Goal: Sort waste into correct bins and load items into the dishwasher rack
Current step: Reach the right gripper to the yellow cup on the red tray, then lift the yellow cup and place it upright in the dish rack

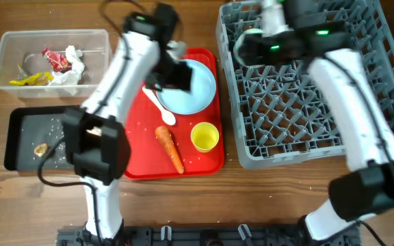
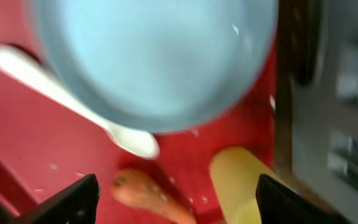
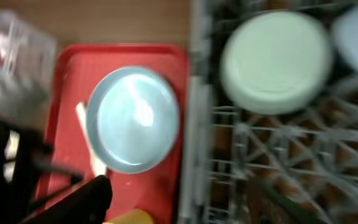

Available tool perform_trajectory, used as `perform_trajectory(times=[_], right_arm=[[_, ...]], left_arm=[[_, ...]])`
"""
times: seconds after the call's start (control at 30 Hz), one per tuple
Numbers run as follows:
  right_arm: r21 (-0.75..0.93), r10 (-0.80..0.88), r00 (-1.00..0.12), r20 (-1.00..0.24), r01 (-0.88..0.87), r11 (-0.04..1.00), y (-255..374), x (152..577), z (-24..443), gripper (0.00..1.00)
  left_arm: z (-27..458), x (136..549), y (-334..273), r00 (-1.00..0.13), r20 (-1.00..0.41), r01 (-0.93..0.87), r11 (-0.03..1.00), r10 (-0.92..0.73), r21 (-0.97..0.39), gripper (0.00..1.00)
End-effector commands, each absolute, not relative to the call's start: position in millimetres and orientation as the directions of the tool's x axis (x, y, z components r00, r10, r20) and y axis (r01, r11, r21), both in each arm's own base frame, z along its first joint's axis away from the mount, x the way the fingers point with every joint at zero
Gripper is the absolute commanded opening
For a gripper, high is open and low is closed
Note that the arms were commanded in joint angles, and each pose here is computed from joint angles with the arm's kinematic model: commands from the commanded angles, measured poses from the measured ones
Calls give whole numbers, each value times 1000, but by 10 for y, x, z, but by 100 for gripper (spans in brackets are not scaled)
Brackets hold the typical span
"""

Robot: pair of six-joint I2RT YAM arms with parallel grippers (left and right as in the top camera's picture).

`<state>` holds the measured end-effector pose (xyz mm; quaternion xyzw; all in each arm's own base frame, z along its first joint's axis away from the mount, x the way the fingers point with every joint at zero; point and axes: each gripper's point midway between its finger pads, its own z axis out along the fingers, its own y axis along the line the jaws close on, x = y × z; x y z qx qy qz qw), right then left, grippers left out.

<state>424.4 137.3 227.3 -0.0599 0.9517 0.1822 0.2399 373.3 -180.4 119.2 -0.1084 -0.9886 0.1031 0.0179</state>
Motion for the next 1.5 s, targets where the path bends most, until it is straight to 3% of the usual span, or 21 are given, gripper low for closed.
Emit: perform_trajectory(times=[0.0, 0.13, 0.3, 0.33, 0.4, 0.43, 0.57, 0.73, 0.8, 0.83, 0.93, 1.0, 1.13, 1.2, 1.47], right_arm=[[298, 14, -890, -456, -138, 945, 989, 4203, 2294, 72], [271, -14, -902, -431, -144, 952, 870, 4134, 2239, 73], [272, -15, -901, -434, -147, 951, 880, 4141, 2243, 73], [272, -15, -901, -434, -146, 951, 880, 4141, 2243, 73], [272, -15, -901, -435, -147, 951, 880, 4142, 2244, 73], [272, -15, -900, -435, -147, 951, 880, 4142, 2244, 73], [272, -16, -901, -434, -148, 951, 882, 4141, 2244, 73], [382, -61, -893, -447, -251, 889, 1129, 4085, 2331, 76], [514, -74, -868, -491, -357, 780, 1423, 4067, 2528, 76], [562, -74, -851, -521, -406, 720, 1543, 4069, 2646, 77], [629, -103, -782, -614, -564, 535, 1871, 4052, 2918, 79], [611, -127, -684, -718, -707, 355, 2241, 4008, 3178, 81], [554, -163, -598, -785, -794, 249, 2676, 3944, 3251, 83], [549, -157, -574, -804, -817, 174, 2725, 3913, 3305, 83], [567, -167, -579, -798, -815, 119, 2832, 3973, 3142, 83]], left_arm=[[1069, 3219, -2316, -855, 65, 486, 839, 514, -245, 81], [773, 2844, -2369, -794, 163, 541, 803, 586, -250, 79], [633, 2693, -2264, -783, 231, 526, 813, 578, -250, 59], [617, 2716, -2278, -785, 219, 529, 811, 579, -249, 37], [606, 2749, -2301, -789, 202, 532, 809, 581, -250, 8], [600, 2772, -2315, -800, 195, 520, 818, 567, -246, 4], [597, 2845, -2329, -857, 193, 429, 870, 477, -245, 4], [1096, 3138, -2140, -937, 91, 263, 851, 338, -454, 4], [1518, 3487, -1989, -978, -33, 177, 746, 204, -642, 4], [1759, 3692, -1891, -988, -89, 147, 637, 123, -757, 4], [2271, 4013, -1784, -975, -221, 217, 343, 26, -914, 4], [2562, 4079, -1814, -945, -328, 325, 189, 20, -926, 4], [2919, 4056, -1847, -885, -464, 464, -8, 28, -886, 4], [2948, 4064, -1843, -873, -487, 487, -20, 27, -873, 4], [2954, 4074, -1843, -865, -501, 501, -21, 27, -865, 4]])
